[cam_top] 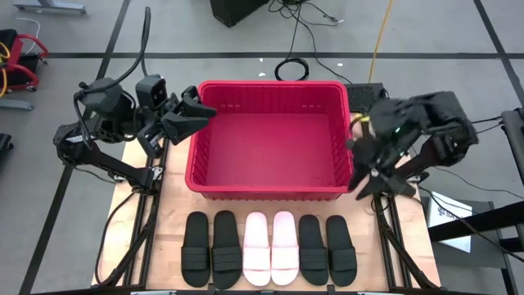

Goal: Pick and place slides into bin
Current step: Put the black slipper into the red bin

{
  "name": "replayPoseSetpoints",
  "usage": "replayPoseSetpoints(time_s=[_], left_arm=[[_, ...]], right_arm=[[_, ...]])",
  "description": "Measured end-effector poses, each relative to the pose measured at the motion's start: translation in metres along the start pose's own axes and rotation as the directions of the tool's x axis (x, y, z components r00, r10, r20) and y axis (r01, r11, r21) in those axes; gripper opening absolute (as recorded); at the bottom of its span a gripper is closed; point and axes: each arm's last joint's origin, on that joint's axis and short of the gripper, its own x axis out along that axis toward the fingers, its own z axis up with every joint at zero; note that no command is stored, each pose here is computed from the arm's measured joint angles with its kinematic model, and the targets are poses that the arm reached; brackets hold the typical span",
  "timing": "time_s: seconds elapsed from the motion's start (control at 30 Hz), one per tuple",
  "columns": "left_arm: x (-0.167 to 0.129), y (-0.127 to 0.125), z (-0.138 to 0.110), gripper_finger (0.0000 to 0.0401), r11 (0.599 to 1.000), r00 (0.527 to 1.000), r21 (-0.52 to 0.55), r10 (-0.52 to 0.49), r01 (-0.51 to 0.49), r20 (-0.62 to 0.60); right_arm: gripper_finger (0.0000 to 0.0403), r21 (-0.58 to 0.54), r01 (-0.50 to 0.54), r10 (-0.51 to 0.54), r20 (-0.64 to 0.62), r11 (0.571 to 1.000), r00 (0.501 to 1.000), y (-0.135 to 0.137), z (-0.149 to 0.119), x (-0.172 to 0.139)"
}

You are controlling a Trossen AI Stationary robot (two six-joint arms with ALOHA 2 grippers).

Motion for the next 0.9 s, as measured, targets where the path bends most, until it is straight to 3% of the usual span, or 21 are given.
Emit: replayPoseSetpoints(time_s=[0.27, 0.43, 0.6, 0.9], left_arm=[[0.001, 0.001, -0.001, 0.0152, 1.000, 1.000, 0.015, 0.002, -0.002, -0.001], [0.001, 0.000, -0.001, 0.0152, 1.000, 1.000, 0.015, -0.012, 0.012, -0.009], [0.001, 0.000, -0.002, 0.0152, 1.000, 1.000, 0.013, -0.015, 0.015, -0.023], [0.001, 0.003, -0.008, 0.0152, 1.000, 0.997, -0.008, 0.011, -0.012, -0.081]], right_arm=[[0.0130, 0.089, 0.053, -0.041, -0.127, 0.995, 0.991, 0.001, -0.005, 0.031], [0.0130, 0.126, 0.125, -0.086, -0.278, 0.984, 0.957, -0.010, -0.021, 0.062], [0.0130, 0.213, 0.138, -0.041, -0.404, 0.967, 0.914, -0.024, -0.050, 0.103], [0.0130, 0.402, 0.026, 0.118, -0.330, 0.915, 0.936, -0.046, -0.110, 0.170]])
